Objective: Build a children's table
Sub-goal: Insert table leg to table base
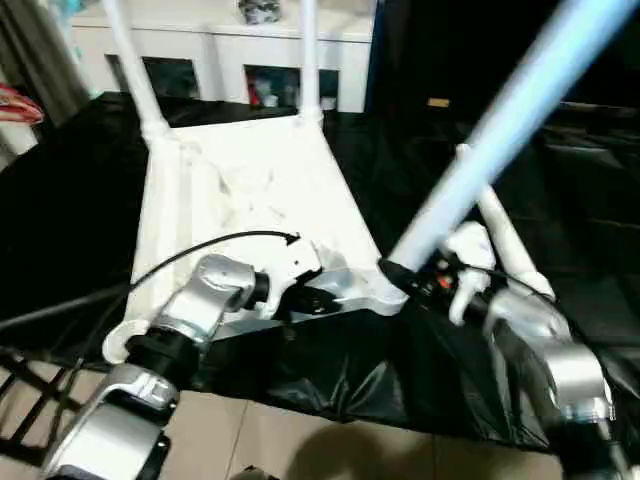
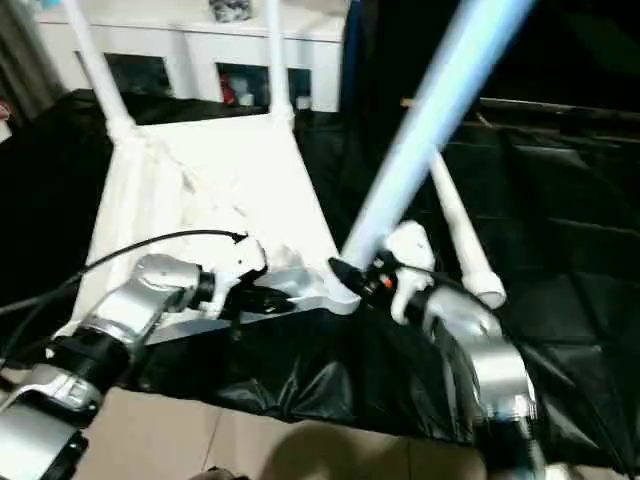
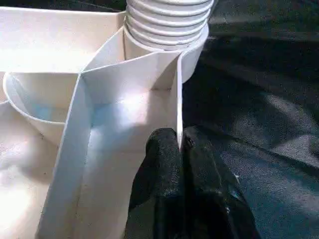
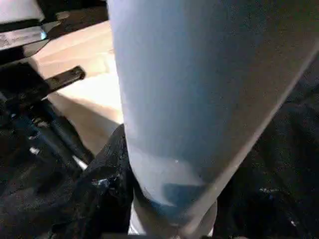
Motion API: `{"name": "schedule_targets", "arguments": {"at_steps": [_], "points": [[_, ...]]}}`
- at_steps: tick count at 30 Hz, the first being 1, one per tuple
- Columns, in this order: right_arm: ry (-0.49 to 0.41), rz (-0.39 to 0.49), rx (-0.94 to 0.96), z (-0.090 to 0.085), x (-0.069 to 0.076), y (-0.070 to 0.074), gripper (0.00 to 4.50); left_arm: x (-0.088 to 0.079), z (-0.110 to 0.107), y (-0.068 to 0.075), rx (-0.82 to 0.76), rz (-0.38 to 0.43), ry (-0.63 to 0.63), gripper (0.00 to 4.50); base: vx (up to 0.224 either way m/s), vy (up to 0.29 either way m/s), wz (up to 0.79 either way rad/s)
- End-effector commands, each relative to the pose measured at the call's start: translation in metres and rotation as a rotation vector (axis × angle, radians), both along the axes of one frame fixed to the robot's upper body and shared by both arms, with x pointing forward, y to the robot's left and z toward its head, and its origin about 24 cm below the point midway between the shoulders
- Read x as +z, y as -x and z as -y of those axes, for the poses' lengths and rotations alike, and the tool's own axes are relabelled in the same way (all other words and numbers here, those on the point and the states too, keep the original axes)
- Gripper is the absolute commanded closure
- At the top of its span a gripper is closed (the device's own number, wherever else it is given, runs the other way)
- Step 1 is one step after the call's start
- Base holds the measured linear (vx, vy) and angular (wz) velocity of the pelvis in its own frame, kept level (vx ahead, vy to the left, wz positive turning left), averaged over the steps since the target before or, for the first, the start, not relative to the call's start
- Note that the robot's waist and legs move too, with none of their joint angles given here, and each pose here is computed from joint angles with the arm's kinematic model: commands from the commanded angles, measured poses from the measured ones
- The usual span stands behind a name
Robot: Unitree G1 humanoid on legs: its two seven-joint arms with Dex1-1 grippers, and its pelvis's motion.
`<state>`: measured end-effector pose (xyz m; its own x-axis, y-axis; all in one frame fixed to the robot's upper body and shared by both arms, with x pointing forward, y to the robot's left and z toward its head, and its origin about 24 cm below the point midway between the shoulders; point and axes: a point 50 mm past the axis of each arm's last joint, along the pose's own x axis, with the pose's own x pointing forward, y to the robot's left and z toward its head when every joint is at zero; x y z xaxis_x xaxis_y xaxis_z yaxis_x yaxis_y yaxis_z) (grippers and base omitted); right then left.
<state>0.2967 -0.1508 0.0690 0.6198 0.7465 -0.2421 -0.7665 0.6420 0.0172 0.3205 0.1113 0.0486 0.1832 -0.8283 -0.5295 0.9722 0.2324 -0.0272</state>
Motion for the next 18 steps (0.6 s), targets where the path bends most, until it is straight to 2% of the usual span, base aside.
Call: {"name": "schedule_targets", "arguments": {"at_steps": [1,12,18], "points": [[0.063,-0.191,0.079,-0.007,-0.033,0.010,2.64,0.007,0.001,0.000,-0.040,0.020,-0.014,4.50,0.000,0.000,0.00],[0.092,-0.245,0.236,0.002,-0.031,0.007,2.64,0.015,-0.002,0.000,-0.106,0.038,-0.051,4.50,0.000,0.000,0.00],[0.081,-0.231,0.309,0.007,-0.032,0.011,2.64,0.021,0.001,0.003,-0.202,0.054,-0.046,4.50,0.000,0.000,0.00]]}}
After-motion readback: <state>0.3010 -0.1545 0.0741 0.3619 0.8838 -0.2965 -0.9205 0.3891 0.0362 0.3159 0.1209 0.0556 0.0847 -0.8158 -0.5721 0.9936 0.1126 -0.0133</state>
